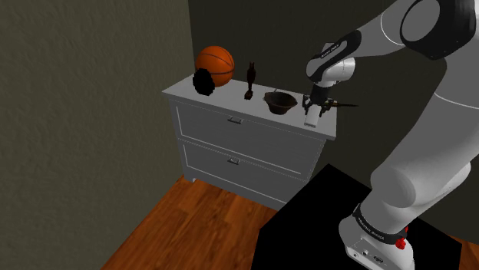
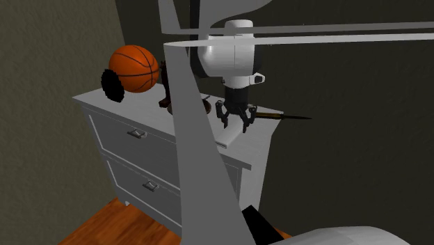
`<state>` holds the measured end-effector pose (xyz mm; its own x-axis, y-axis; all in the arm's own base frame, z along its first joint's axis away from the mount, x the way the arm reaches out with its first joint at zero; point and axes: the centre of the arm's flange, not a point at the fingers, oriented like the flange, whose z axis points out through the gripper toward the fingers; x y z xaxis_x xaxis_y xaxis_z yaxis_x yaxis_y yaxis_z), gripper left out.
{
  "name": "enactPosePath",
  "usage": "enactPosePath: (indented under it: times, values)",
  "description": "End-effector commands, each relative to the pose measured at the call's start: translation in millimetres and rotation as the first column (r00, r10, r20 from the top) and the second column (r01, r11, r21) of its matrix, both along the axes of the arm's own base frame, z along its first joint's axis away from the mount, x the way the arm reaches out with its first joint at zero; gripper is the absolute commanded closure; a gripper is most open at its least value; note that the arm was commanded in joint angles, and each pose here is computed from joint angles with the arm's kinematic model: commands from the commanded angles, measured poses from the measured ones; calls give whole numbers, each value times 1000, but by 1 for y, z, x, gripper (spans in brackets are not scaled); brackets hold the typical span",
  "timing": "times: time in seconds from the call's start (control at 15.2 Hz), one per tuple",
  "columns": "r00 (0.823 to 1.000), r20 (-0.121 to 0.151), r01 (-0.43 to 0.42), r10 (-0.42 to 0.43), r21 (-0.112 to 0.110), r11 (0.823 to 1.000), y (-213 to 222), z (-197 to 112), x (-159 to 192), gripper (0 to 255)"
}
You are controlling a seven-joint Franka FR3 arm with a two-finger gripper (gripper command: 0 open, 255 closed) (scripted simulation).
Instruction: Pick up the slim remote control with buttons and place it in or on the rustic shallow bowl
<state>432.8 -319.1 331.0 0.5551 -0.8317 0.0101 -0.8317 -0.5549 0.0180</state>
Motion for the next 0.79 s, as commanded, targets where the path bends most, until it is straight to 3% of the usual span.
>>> enactPosePath:
  times: [0.0, 0.4, 0.73]
  values:
    - [1000, -1, 0, 0, 0, 1000, 0, 0, 0, 255]
    - [1000, -1, 0, 0, 0, 1000, 0, 0, 0, 255]
    - [1000, -1, 0, 0, 0, 1000, 0, 26, 0, 255]
